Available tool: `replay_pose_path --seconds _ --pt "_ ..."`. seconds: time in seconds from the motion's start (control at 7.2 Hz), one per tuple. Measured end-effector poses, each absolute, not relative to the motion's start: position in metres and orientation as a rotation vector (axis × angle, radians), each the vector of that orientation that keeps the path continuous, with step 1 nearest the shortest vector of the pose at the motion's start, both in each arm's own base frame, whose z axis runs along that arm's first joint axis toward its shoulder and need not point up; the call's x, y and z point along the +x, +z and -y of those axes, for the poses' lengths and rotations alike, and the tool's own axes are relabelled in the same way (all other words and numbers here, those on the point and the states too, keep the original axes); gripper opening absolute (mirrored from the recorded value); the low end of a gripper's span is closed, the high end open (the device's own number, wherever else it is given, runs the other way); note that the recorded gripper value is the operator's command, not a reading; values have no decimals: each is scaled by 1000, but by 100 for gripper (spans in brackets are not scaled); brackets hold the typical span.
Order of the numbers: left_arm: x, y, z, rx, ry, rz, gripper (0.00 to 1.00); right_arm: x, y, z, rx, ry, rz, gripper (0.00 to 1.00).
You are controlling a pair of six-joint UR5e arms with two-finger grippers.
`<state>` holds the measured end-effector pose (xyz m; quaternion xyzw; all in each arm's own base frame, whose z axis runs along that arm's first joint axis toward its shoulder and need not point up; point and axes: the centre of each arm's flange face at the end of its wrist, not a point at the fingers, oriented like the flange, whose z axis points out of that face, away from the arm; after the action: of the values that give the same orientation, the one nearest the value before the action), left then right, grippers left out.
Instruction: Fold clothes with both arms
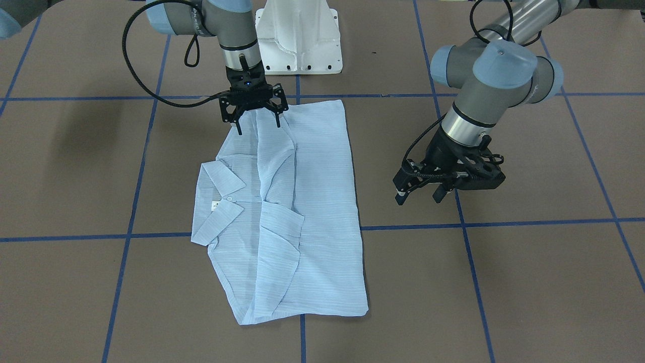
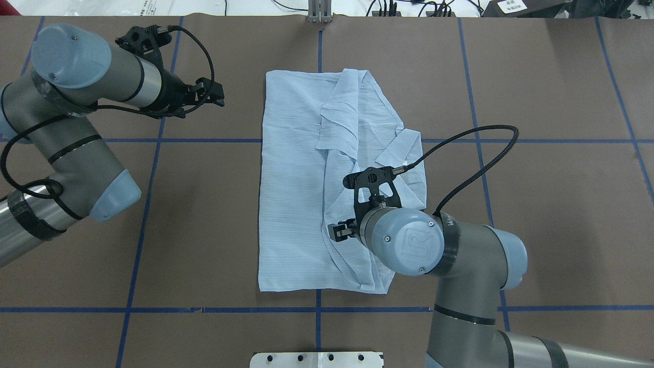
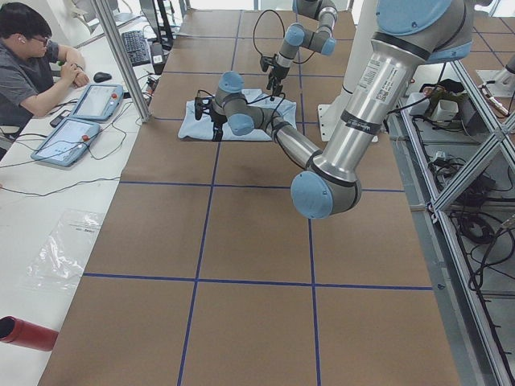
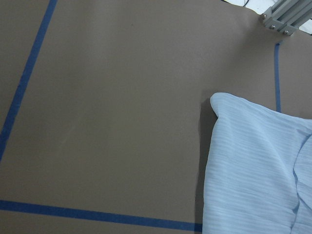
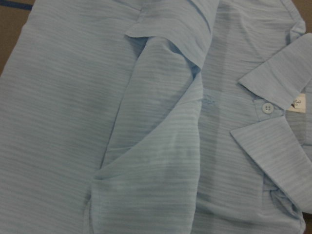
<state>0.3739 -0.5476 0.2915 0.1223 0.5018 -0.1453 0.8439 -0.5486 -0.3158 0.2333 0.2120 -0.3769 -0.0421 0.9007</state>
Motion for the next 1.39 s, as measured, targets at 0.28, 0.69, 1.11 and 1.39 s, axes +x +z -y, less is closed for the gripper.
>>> replay_pose_path --seconds 0.28,0.69,1.11,1.39 --pt "372 293 546 256 -306 -1059 100 -580 230 295 487 -156 744 100" --pt "374 295 545 251 -306 -1056 100 -597 237 282 500 -229 709 100" --pt "377 297 545 246 -305 -1054 100 -605 244 274 494 -267 683 100" --pt "378 298 545 245 -305 -1053 100 -611 248 268 490 -282 676 100"
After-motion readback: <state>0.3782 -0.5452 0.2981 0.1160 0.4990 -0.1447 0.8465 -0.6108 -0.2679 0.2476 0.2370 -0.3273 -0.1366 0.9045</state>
